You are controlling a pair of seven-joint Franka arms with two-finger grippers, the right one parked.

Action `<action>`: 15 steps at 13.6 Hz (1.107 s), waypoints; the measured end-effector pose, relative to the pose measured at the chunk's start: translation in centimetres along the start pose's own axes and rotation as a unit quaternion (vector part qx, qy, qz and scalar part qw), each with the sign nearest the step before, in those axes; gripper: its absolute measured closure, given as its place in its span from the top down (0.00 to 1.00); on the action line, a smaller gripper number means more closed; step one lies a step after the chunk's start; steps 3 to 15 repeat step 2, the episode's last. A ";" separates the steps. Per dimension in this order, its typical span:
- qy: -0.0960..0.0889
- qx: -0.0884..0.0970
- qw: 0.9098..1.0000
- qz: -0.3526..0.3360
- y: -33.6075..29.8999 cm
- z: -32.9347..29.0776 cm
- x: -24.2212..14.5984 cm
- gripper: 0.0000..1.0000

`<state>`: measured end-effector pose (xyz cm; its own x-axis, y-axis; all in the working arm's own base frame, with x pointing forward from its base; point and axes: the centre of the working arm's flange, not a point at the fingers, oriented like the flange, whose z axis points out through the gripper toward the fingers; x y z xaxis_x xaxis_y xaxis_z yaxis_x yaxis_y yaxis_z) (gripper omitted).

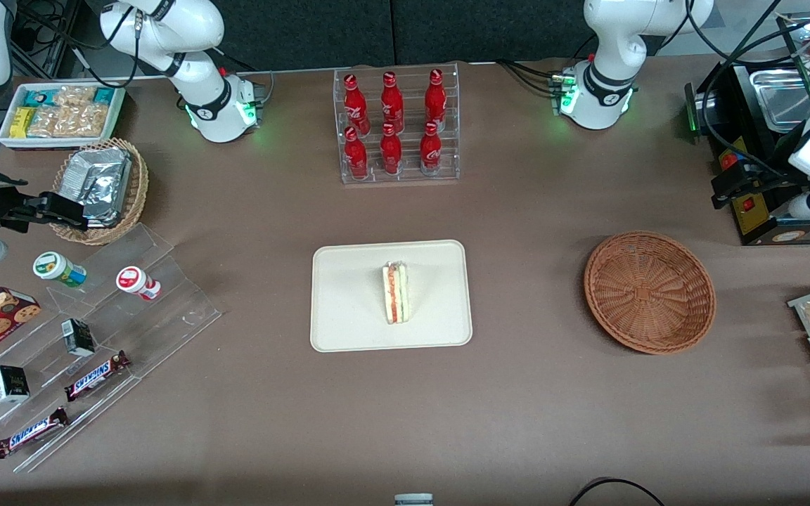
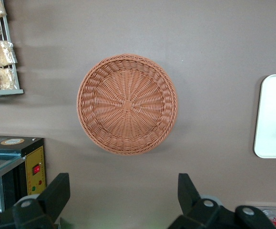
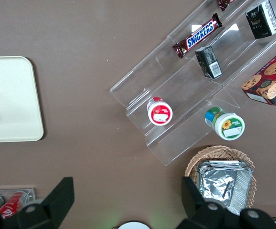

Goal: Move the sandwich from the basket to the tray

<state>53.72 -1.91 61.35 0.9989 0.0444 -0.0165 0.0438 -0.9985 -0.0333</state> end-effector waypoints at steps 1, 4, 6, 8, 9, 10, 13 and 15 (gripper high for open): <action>-0.006 0.001 1.000 0.002 0.2 0.1 -0.1 1.00; -0.009 0.001 1.000 0.005 0.5 0.2 -0.1 1.00; -0.009 0.001 1.000 0.005 0.5 0.2 -0.1 1.00; -0.009 0.001 1.000 0.005 0.5 0.2 -0.1 1.00; -0.009 0.001 1.000 0.005 0.5 0.2 -0.1 1.00; -0.009 0.001 1.000 0.005 0.5 0.2 -0.1 1.00; -0.009 0.001 1.000 0.005 0.5 0.2 -0.1 1.00; -0.009 0.001 1.000 0.005 0.5 0.2 -0.1 1.00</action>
